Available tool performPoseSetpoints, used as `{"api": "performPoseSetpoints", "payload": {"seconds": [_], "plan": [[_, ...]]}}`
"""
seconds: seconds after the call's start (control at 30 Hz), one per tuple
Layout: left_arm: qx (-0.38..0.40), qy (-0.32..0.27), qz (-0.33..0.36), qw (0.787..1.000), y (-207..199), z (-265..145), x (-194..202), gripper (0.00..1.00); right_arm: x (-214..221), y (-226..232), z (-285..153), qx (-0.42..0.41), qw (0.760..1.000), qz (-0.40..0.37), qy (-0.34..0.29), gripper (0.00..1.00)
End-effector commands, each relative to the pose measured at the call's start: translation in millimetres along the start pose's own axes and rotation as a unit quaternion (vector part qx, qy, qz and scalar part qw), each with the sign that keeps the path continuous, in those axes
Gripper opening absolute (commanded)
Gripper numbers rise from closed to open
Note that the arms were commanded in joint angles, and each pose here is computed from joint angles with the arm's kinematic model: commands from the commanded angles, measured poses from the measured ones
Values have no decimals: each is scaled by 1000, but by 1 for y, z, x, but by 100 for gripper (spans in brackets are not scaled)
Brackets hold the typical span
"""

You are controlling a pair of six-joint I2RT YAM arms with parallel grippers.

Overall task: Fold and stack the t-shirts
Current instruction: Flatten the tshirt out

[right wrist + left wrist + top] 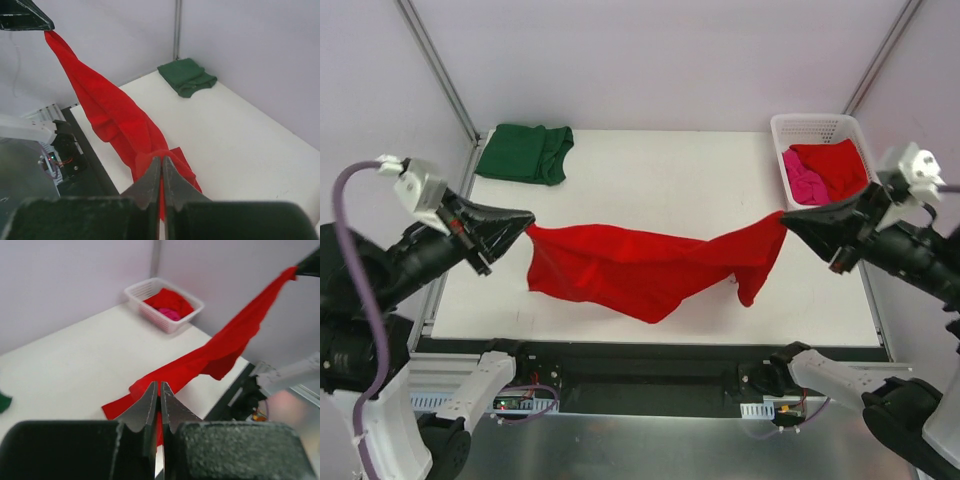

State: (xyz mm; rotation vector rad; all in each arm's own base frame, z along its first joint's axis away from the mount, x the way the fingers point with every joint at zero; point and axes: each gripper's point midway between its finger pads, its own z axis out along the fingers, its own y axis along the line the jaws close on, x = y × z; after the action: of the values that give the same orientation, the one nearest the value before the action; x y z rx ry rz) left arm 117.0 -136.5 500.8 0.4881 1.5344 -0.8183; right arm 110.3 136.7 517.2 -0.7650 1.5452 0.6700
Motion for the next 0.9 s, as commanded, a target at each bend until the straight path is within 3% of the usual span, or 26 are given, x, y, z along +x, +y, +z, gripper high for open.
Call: {"api": "performPoseSetpoints", "payload": {"seconds": [0.0, 0.13, 0.2, 0.33, 0.5, 0.53, 0.6, 0.73, 0.87], "plan": [[161, -10, 26, 987, -79, -34, -16, 0, -32, 57, -36, -128, 989, -17, -73, 1], [246, -22, 50, 968, -116, -56, -25, 0, -58, 83, -71, -167, 973, -50, -149, 1], [267, -32, 71, 960, -126, -63, -34, 0, -62, 85, -71, -171, 971, -52, -158, 1], [244, -29, 84, 966, -99, -34, -36, 0, -50, 46, -16, -117, 985, -42, -117, 1], [130, 45, 27, 990, 15, 67, 4, 0, 13, -44, 115, -11, 1000, -4, 27, 1], [74, 48, 22, 996, 47, 86, 10, 0, 28, -59, 136, 4, 999, 6, 52, 1], [23, 99, -9, 995, 103, 126, 52, 0, 73, -100, 189, 47, 992, 24, 113, 1], [-101, 176, -50, 978, 221, 194, 138, 0, 153, -170, 254, 125, 970, 52, 201, 1], [-179, 235, -72, 953, 297, 227, 201, 0, 229, -222, 284, 205, 935, 65, 282, 1]]}}
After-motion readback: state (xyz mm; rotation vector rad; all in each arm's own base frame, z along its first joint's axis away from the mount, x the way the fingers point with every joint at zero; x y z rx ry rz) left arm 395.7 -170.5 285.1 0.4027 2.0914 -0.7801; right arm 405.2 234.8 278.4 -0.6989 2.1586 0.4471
